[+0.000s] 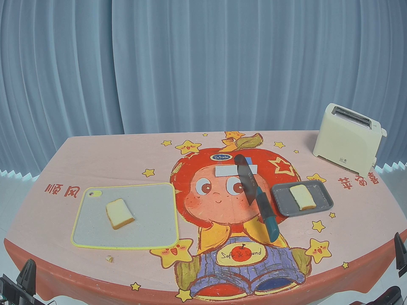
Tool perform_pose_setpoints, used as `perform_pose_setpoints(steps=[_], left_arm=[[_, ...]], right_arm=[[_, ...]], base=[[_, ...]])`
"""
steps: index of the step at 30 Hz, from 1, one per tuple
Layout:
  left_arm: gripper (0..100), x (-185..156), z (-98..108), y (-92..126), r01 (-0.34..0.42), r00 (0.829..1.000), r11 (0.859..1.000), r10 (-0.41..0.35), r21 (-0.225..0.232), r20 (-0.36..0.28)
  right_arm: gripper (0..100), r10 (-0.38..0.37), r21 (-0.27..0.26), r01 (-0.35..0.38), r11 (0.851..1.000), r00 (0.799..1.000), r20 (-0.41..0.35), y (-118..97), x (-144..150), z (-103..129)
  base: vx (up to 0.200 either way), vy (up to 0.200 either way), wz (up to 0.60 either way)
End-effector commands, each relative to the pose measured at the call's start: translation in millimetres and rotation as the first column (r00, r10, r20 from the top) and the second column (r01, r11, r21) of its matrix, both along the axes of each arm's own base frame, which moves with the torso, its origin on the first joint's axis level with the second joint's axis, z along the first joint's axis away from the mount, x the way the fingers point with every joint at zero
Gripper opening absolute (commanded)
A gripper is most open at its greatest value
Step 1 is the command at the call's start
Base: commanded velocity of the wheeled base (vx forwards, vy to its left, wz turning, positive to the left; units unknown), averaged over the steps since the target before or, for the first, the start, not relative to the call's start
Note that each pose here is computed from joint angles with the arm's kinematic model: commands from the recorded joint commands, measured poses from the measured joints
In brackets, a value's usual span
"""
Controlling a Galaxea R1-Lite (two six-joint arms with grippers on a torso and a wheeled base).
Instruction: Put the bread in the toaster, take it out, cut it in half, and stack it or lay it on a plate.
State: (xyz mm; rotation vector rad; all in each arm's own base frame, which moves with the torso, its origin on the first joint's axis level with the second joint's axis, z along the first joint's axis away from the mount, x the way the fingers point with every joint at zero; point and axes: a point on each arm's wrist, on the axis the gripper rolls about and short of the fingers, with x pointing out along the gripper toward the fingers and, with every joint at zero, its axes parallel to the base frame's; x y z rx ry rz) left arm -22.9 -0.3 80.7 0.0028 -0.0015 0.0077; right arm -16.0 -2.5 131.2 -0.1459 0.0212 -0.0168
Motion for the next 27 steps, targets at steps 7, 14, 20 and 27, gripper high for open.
perform_pose_setpoints(steps=[7,14,20,27], left_arm=[[0,0,-5,0,0.000,1.000,1.000,0.000,0.000,-0.001],[0,0,-5,0,0.002,1.000,1.000,-0.002,0.000,-0.001],[0,0,-5,0,0.000,1.000,1.000,0.000,0.000,-0.001],[0,0,-5,0,0.000,1.000,1.000,0.000,0.000,-0.001]], right_arm=[[100,-0.005,0.007,0.005,1.000,1.000,0.015,0,-4,-13],[100,-0.006,0.007,0.006,1.000,1.000,0.015,0,-6,-16],[100,-0.008,0.007,0.008,1.000,1.000,0.008,0,-7,-29],[100,-0.008,0.008,0.008,1.000,1.000,-0.007,0,-5,-35]], base=[[0.000,0.000,0.00],[0.000,0.000,0.00],[0.000,0.000,0.00],[0.000,0.000,0.00]])
